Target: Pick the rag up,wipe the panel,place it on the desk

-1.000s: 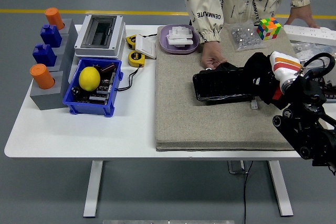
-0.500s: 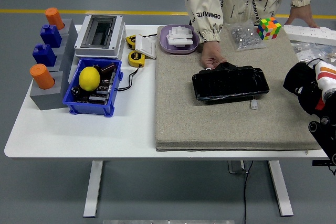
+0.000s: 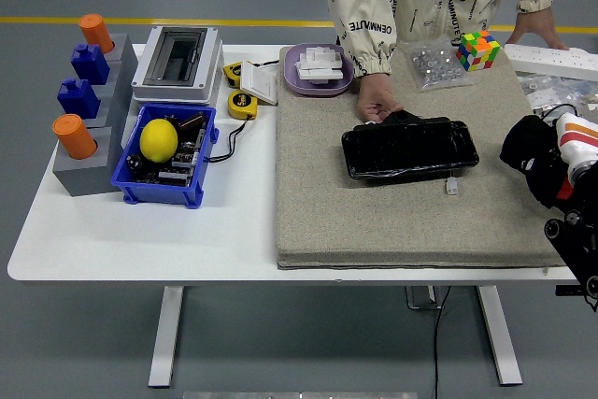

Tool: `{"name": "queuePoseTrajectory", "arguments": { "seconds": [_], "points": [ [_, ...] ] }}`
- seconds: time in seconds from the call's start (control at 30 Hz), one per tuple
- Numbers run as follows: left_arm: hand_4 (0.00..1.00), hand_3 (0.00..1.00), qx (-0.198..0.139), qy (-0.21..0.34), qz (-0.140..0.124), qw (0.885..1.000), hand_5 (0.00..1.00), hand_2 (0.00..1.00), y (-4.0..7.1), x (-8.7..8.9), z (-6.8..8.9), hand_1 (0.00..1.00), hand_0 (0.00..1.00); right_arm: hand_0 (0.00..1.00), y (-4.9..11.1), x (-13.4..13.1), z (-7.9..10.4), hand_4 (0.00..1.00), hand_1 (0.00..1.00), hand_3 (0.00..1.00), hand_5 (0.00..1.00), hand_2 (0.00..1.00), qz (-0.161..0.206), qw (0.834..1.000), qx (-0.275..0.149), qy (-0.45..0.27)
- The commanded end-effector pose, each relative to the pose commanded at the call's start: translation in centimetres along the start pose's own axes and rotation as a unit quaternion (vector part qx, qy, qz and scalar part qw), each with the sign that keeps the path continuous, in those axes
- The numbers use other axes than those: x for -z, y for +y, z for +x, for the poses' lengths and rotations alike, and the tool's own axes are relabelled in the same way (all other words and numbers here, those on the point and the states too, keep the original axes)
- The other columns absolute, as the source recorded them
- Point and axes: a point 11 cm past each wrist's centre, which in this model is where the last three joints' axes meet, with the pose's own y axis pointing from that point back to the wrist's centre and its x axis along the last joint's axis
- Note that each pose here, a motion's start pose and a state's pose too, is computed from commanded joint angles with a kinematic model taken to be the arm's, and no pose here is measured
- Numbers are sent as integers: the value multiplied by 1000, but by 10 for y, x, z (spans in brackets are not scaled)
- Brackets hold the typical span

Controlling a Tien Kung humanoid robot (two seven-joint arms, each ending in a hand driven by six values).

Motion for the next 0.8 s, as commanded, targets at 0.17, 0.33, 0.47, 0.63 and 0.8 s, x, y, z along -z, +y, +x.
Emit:
{"name": "queuePoseTrajectory", "arguments": {
  "seconds": [0.17, 0.33, 0.47, 0.63, 0.8],
  "points": [
    [632, 560, 1, -1, -3, 1000, 441, 635, 0, -3, -1, 636, 604, 243, 0, 0, 1, 947, 291, 407, 91, 345, -1, 1000, 1, -2],
    [632, 561, 0, -2, -4, 1000, 441, 635, 0, -3, 0, 637, 604, 261, -1, -3, -4, 975, 338, 474, 158, 416, -7, 999, 31, -6],
    [632, 561, 0, -2, -3, 1000, 441, 635, 0, -2, 0, 637, 604, 261, -1, -6, -9, 975, 338, 474, 158, 416, -8, 998, 57, -3],
    [632, 560, 0, -3, -3, 1000, 441, 636, 0, -3, 0, 636, 605, 335, -1, -5, -10, 998, 416, 494, 431, 492, -2, 998, 69, -1],
    [632, 560, 0, -2, -4, 1000, 441, 636, 0, -4, 1, 636, 605, 418, -2, -1, -5, 998, 509, 536, 470, 582, 9, 998, 66, -3]
  ]
}}
